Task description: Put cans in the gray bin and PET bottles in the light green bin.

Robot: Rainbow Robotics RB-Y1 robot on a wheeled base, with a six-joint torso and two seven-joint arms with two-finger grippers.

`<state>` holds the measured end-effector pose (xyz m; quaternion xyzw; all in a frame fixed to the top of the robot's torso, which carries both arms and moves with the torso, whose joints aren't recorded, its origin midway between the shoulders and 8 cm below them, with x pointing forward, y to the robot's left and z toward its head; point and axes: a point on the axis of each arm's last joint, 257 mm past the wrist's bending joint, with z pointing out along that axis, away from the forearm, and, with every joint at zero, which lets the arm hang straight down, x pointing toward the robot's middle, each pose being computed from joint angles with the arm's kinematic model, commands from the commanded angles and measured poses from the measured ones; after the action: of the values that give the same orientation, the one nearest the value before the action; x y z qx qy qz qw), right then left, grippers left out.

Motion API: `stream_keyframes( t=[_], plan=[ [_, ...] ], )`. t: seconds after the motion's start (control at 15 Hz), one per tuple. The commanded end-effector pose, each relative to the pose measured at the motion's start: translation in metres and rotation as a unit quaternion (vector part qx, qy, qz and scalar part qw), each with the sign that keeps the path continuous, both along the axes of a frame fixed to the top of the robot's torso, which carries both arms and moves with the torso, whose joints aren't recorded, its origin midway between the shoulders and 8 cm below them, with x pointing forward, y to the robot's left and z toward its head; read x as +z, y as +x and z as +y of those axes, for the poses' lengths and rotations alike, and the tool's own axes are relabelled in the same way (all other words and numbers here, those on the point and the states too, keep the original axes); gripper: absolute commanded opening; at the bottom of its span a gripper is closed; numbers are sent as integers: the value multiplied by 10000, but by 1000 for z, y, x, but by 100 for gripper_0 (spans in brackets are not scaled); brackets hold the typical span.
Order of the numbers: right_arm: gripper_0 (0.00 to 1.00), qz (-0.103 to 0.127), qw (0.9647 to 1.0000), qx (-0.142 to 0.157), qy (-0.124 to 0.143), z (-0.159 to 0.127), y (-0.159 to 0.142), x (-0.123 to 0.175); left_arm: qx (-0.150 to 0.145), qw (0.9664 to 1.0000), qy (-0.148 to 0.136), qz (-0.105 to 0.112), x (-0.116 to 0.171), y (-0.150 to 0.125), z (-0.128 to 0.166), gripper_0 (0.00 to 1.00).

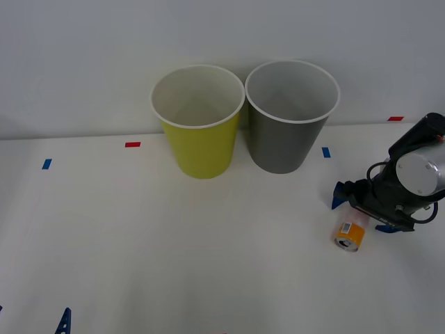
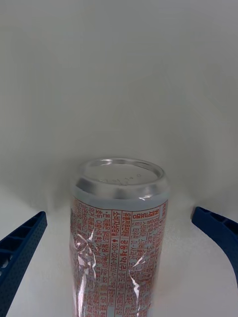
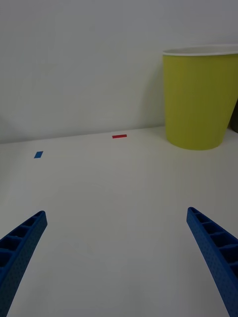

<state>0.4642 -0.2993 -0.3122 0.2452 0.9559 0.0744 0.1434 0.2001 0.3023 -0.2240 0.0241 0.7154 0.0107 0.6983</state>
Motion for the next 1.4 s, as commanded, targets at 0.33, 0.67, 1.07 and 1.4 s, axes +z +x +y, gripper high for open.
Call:
stream_keyframes(
  t=[0.33,0.67,1.07,1.4],
  plan=[
    [1,15,10000,-51,-71,-3,0,-1,0,10000,0,0,0,0,0,97],
    [0,68,9998,-61,-149,-6,-3,-2,0,10000,0,0,0,0,0,97],
    [0,-65,9987,97,-495,-12,-4,9,0,10000,0,0,0,0,0,97],
    [0,-826,9960,77,-330,-2,-5,44,0,10000,0,0,0,0,0,97]
  ],
)
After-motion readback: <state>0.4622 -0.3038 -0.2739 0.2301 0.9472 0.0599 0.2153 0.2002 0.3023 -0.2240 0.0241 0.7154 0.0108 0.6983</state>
